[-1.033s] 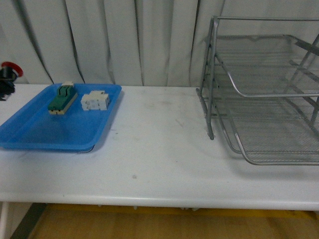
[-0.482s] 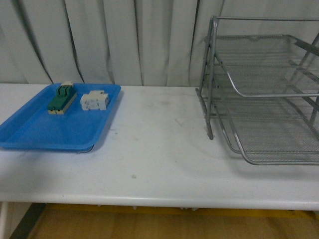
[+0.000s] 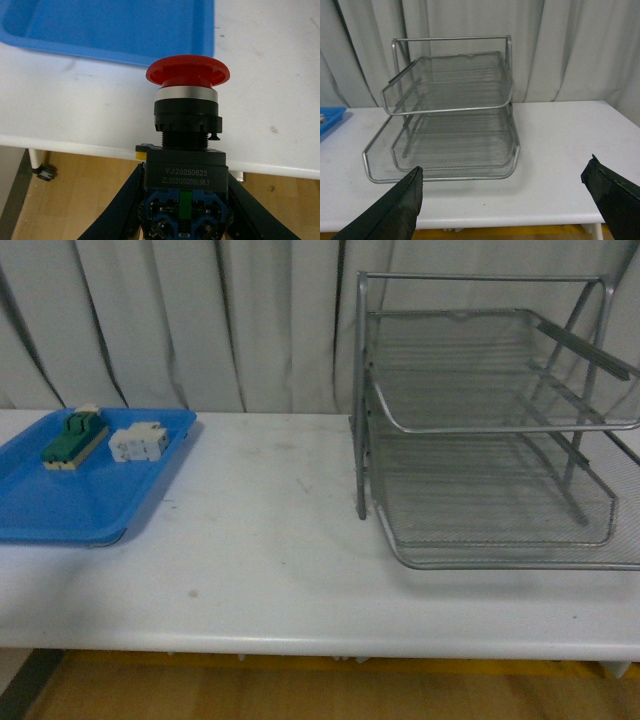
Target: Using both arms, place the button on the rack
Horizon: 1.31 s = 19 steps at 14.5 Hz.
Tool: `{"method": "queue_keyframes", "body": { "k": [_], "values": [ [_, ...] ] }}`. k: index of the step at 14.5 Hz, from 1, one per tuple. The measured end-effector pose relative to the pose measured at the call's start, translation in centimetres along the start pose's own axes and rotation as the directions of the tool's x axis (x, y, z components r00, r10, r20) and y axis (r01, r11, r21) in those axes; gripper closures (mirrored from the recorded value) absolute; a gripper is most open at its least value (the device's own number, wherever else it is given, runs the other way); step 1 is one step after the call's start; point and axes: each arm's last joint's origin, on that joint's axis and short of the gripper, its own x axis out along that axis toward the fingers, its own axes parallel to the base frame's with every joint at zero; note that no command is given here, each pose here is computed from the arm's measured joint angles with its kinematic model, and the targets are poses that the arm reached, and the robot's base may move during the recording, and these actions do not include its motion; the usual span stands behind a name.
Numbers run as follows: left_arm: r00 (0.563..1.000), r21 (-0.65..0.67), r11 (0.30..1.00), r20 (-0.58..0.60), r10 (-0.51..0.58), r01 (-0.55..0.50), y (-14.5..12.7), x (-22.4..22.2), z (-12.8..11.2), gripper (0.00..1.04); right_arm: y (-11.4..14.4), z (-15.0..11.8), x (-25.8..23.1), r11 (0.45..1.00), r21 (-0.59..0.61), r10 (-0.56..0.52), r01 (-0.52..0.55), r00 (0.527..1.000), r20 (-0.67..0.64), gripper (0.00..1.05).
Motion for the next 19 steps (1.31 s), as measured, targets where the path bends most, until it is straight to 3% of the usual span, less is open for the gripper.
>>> {"method": "queue_keyframes", "body": {
  "k": [10, 13, 16, 19],
  "values": [
    [1.000, 0.010, 1.000, 0.003, -0.016, 0.015, -0.6, -0.3, -0.2, 0.69, 0.0, 0.0, 0.0, 1.000, 0.000, -0.003, 0.003, 1.000, -0.001, 0.06],
    [0.999, 0.035, 0.999, 0.045, -0.030, 0.029, -2.2, 0.1, 2.3, 0.69, 0.0, 0.0, 0.0, 1.000, 0.000, -0.003, 0.003, 1.000, -0.001, 0.06],
    [0.976, 0.134, 0.975, 0.106, -0.192, 0.177, -8.5, 1.1, 6.1, 0.69, 0.0, 0.0, 0.0, 1.000, 0.000, -0.001, 0.001, 1.000, 0.001, 0.06],
    [0.939, 0.232, 0.917, 0.035, -0.341, 0.324, -14.7, 2.1, 5.6, 0.69, 0.0, 0.0, 0.0, 1.000, 0.000, -0.001, 0.001, 1.000, 0.000, 0.06]
  ]
}}
